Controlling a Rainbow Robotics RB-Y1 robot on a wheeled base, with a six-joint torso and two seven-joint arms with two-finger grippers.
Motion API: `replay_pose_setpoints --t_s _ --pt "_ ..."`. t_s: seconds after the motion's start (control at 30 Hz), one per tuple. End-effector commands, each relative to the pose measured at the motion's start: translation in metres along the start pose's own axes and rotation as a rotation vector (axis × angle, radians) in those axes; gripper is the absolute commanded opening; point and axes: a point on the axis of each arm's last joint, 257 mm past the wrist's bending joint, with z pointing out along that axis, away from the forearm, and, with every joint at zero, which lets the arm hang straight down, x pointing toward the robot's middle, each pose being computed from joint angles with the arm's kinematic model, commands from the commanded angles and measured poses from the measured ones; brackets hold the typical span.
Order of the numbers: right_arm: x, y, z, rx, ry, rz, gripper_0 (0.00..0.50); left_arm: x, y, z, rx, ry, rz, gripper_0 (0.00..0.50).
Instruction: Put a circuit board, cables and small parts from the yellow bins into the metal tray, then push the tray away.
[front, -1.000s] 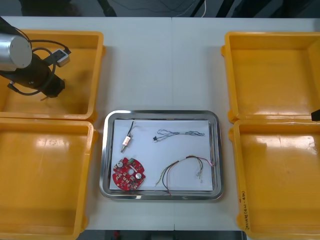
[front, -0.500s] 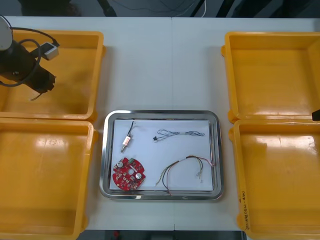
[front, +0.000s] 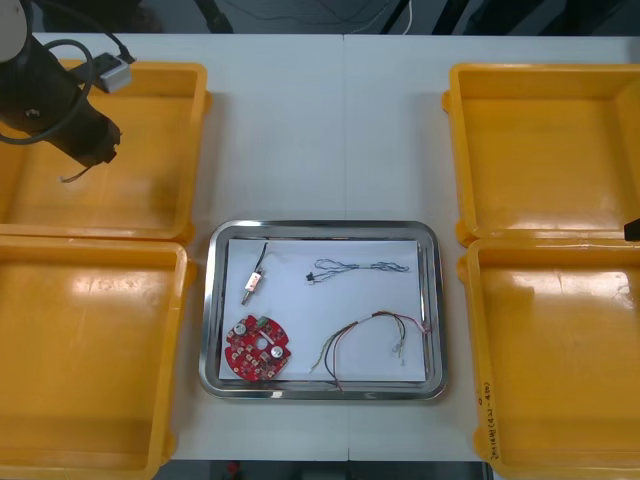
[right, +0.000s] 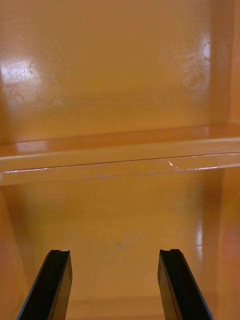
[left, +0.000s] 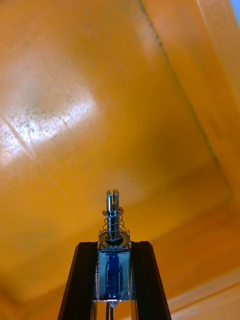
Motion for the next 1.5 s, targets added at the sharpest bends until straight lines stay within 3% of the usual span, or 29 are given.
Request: replay_pose_setpoints --t_s 0.03,0.53,0.8,1.1,1.5 --pt "-0.008 -0.017 -0.017 0.05 -0.04 0.02 0.5 -0.008 -0.012 -0.024 -0.003 -0.044 -0.118 0.0" --pt "-0.007 -0.016 -0.017 0.046 -0.037 0.022 0.5 -0.017 -0.099 -0.059 0.038 -0.054 -0.255 0.0" --pt "-0.006 -0.015 -0.017 0.043 -0.036 0.024 0.5 -0.021 -0.137 -0.061 0.018 -0.074 -0.281 0.0" --pt "-0.006 -0.015 -0.017 0.043 -0.036 0.028 0.5 -0.021 -0.184 -0.048 0.026 -0.085 -0.324 0.0" --pt "-0.006 -0.014 -0.017 0.039 -0.035 0.036 0.5 -0.021 -0.239 -0.01 0.049 -0.11 -0.391 0.0"
